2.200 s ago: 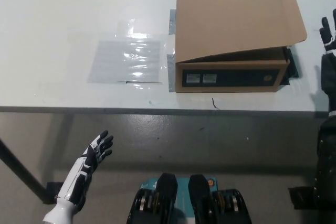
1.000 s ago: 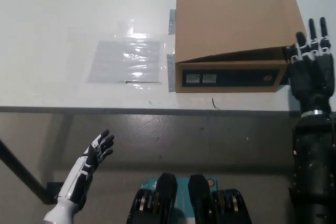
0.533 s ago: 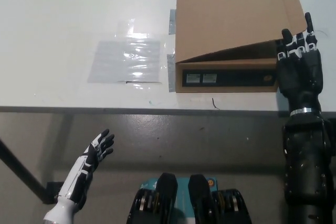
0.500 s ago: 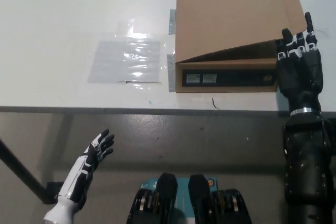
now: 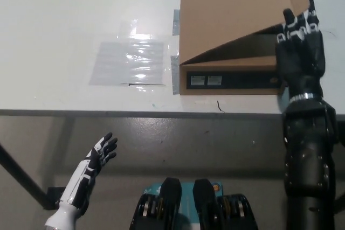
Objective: A small storage box is placed at the center of the table and the robot uses its right hand to slide under its lid and push it upwards to open it
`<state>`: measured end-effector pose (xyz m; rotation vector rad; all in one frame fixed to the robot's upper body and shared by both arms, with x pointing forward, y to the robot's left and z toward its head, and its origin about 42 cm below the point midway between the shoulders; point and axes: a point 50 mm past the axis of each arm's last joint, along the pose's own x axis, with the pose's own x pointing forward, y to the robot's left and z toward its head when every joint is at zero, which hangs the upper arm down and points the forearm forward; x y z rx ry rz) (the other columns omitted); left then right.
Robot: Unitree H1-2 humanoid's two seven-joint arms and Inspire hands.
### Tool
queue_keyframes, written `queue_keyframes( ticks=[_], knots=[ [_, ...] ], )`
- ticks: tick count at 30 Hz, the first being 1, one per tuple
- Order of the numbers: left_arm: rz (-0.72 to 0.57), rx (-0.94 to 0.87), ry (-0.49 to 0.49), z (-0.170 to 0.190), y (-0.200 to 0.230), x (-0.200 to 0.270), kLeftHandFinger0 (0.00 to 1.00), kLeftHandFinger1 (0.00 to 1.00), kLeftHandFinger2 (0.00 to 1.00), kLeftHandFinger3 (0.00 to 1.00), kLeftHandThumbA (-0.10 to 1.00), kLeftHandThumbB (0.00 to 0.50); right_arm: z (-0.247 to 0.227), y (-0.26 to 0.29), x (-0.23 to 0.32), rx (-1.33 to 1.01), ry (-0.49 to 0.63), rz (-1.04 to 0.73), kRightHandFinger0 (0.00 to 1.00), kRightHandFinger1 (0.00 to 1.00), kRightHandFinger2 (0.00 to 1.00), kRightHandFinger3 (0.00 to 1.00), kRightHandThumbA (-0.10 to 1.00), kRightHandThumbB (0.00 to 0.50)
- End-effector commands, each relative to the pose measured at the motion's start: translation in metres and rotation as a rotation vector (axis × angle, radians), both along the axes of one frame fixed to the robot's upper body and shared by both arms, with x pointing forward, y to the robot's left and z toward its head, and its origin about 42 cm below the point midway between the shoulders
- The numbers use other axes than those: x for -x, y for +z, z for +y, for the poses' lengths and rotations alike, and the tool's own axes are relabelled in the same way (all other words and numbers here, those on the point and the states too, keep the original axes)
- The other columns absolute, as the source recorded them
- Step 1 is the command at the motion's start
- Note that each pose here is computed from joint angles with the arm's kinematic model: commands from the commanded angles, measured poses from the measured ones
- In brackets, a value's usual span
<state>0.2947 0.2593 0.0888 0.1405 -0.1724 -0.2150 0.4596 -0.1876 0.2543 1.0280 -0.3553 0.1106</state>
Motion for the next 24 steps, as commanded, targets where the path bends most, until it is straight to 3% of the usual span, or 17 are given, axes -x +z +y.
queue_keyframes(
  ticks=[1,7,24],
  knots=[
    [-0.054,-0.018,-0.031,0.001,0.012,-0.004,1.00,1.00,1.00,1.00,1.00,0.321,0.028,0.039,-0.011,-0.009,0.062,-0.081,1.00,1.00,1.00,1.00,1.00,0.284],
    [-0.058,-0.018,-0.030,0.000,0.015,-0.006,1.00,1.00,1.00,1.00,1.00,0.325,0.050,0.049,-0.019,-0.006,0.119,-0.096,1.00,1.00,1.00,1.00,1.00,0.306],
    [-0.068,-0.037,-0.038,-0.001,0.020,-0.008,1.00,1.00,1.00,1.00,1.00,0.351,0.139,0.065,-0.033,0.117,0.269,-0.074,1.00,1.00,1.00,1.00,1.00,0.298]
  ],
)
